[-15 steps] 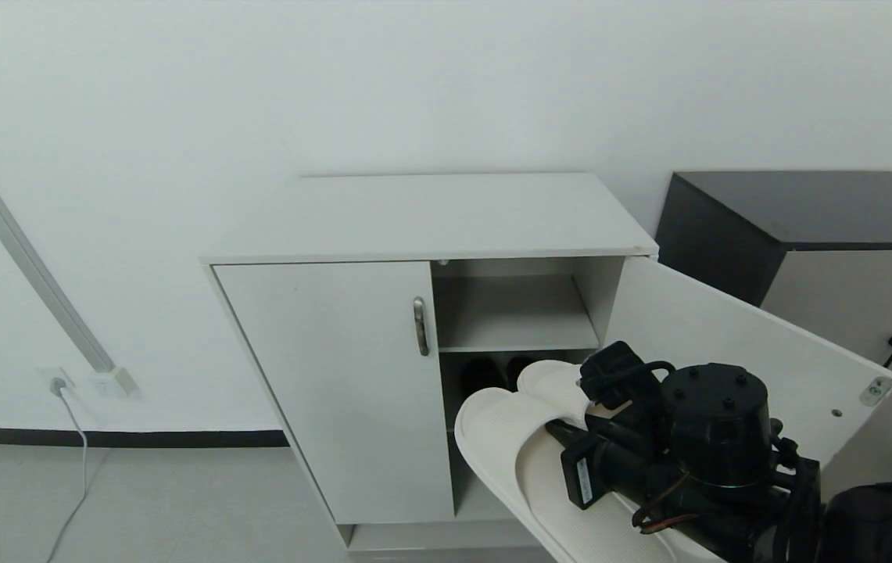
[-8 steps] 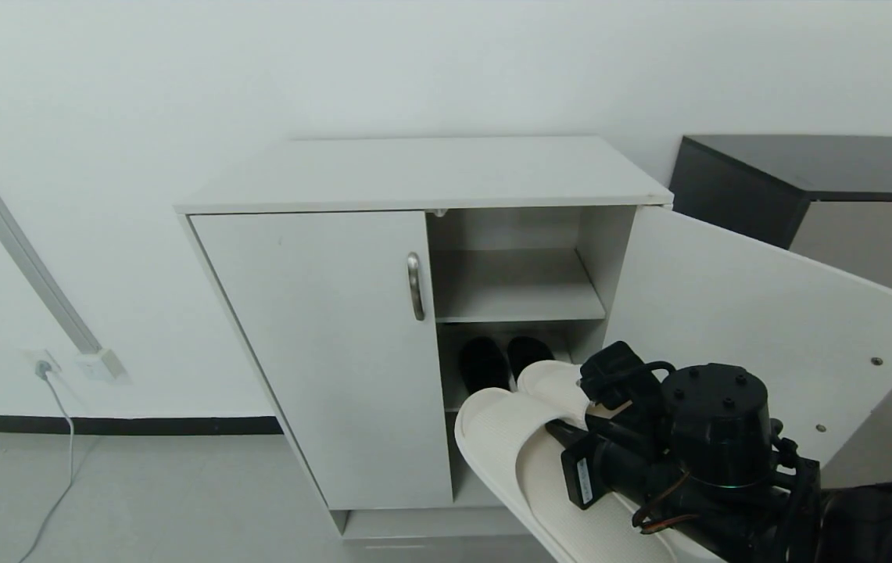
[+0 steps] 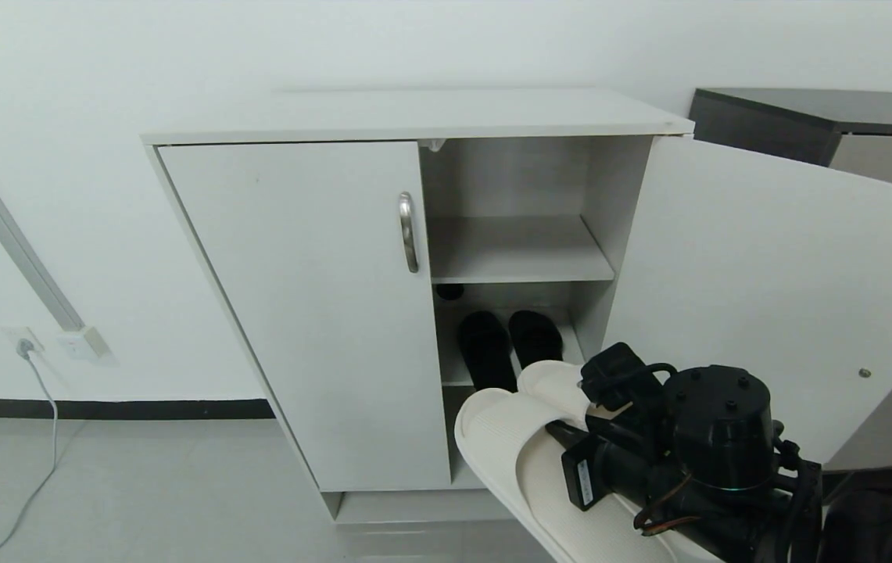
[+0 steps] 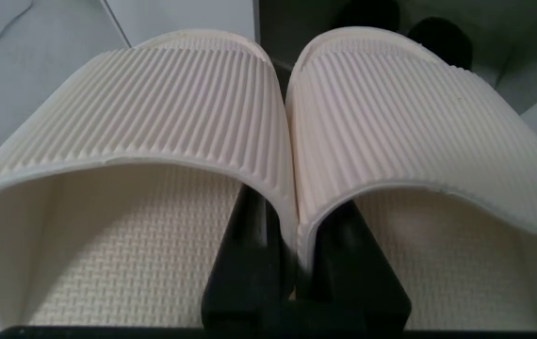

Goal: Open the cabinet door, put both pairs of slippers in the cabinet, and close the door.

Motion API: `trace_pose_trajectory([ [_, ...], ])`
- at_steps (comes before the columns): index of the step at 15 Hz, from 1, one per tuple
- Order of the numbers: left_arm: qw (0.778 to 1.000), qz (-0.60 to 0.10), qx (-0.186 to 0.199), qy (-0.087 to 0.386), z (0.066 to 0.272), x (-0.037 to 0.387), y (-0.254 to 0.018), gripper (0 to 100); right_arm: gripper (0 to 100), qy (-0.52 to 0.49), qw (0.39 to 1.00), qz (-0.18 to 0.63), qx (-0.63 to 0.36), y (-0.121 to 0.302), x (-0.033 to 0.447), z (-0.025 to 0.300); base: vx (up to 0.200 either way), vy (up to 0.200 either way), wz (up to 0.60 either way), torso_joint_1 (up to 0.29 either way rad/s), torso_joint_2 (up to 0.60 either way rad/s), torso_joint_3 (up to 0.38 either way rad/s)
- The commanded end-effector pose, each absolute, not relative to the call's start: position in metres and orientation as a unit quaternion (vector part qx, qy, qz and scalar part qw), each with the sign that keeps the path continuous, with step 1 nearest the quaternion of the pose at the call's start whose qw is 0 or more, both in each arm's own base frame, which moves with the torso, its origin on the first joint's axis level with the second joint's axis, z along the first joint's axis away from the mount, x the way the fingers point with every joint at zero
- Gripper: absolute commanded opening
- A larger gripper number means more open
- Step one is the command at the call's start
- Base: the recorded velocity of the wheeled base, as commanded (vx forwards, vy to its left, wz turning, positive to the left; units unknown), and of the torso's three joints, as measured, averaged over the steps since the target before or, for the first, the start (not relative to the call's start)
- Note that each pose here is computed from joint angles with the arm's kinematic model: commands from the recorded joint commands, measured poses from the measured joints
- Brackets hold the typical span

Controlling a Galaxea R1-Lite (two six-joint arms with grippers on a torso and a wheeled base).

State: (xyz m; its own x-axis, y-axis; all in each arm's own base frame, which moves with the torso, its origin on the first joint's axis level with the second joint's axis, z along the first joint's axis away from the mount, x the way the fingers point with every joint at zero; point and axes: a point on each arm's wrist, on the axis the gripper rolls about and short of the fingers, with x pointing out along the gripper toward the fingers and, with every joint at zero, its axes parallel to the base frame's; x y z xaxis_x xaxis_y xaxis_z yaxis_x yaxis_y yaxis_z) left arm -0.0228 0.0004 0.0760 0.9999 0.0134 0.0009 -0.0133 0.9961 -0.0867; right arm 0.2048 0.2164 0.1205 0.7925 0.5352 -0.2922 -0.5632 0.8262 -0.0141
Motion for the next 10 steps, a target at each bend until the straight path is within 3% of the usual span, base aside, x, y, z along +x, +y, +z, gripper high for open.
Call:
trace_pose_trajectory([
  [1,0.999,0.007,-0.044,-0.001,0.0761,-0.0228,0.0004,0,0,0.141,0.945,0.290,-0.052,0.2158,0.2042,0.1188,0.000,0.000,0.00,-0.041,0.44,0.408],
  [4,0.999,0.007,-0.044,-0.001,0.0761,-0.0228,0.0004,0,0,0.142,0.945,0.290,-0.051,0.2158,0.2042,0.1182,0.000,0.000,0.00,-0.006,0.29,0.279],
  [10,0.999,0.008,-0.044,-0.001,0.0761,-0.0228,0.0004,0,0,0.141,0.945,0.290,-0.050,0.2171,0.2060,0.1162,0.000,0.000,0.00,0.002,0.02,0.020],
])
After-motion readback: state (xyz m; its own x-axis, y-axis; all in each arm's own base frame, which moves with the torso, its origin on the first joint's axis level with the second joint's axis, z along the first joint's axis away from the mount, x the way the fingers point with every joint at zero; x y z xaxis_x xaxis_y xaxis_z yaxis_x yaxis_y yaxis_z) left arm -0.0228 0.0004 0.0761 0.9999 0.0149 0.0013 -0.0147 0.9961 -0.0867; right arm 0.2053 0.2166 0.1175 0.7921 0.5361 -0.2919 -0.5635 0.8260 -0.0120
